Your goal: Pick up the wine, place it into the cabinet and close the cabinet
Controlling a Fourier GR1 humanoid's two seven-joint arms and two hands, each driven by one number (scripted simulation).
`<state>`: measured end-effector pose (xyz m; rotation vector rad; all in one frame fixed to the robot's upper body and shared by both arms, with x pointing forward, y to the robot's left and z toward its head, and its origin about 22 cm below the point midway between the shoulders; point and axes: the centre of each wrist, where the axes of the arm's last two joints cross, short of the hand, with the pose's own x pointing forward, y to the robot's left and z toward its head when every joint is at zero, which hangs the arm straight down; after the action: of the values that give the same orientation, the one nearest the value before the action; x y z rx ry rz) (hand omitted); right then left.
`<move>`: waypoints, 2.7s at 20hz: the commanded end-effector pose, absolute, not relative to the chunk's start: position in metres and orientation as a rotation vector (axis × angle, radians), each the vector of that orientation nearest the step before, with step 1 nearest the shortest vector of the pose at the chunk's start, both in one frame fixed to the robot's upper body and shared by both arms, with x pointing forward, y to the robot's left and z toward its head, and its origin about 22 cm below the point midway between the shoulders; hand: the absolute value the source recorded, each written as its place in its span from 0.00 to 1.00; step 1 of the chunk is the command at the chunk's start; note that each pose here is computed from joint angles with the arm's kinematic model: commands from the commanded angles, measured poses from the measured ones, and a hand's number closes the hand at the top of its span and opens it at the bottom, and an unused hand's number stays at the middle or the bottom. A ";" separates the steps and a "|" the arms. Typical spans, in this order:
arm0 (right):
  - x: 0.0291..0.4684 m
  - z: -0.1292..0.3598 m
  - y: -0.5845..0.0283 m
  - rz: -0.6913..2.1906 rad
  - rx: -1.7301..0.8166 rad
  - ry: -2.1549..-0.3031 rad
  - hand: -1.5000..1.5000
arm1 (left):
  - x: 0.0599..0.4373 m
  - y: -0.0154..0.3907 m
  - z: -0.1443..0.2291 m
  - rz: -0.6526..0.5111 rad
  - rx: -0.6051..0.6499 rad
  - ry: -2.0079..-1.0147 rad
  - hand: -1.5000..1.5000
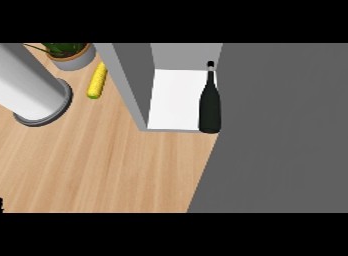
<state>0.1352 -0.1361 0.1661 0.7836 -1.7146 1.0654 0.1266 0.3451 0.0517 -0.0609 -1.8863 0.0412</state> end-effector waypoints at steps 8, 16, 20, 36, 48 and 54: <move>0.129 0.160 -0.086 1.006 0.921 -1.679 1.00 | 0.127 0.360 0.055 0.039 -0.103 -1.881 1.00; 0.145 0.156 -0.089 0.927 0.910 -1.682 1.00 | 0.132 0.363 0.063 0.012 -0.131 -1.903 1.00; 0.151 0.157 -0.093 0.894 0.907 -1.701 1.00 | 0.131 0.363 0.061 -0.006 -0.152 -1.889 1.00; 0.193 0.166 -0.107 0.917 0.709 -1.787 1.00 | 0.141 0.362 0.067 -0.032 -0.208 -1.913 1.00; 0.275 0.204 -0.069 0.865 0.409 -1.855 1.00 | 0.150 0.351 0.071 -0.069 -0.286 -1.922 1.00; 0.314 0.227 -0.049 0.822 0.276 -1.844 1.00 | 0.157 0.353 0.073 -0.076 -0.289 -1.943 1.00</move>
<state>0.2902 -0.0664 0.2076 0.3425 -1.8288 0.8443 0.1523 0.3524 0.0719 -0.2885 -1.9303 -0.0707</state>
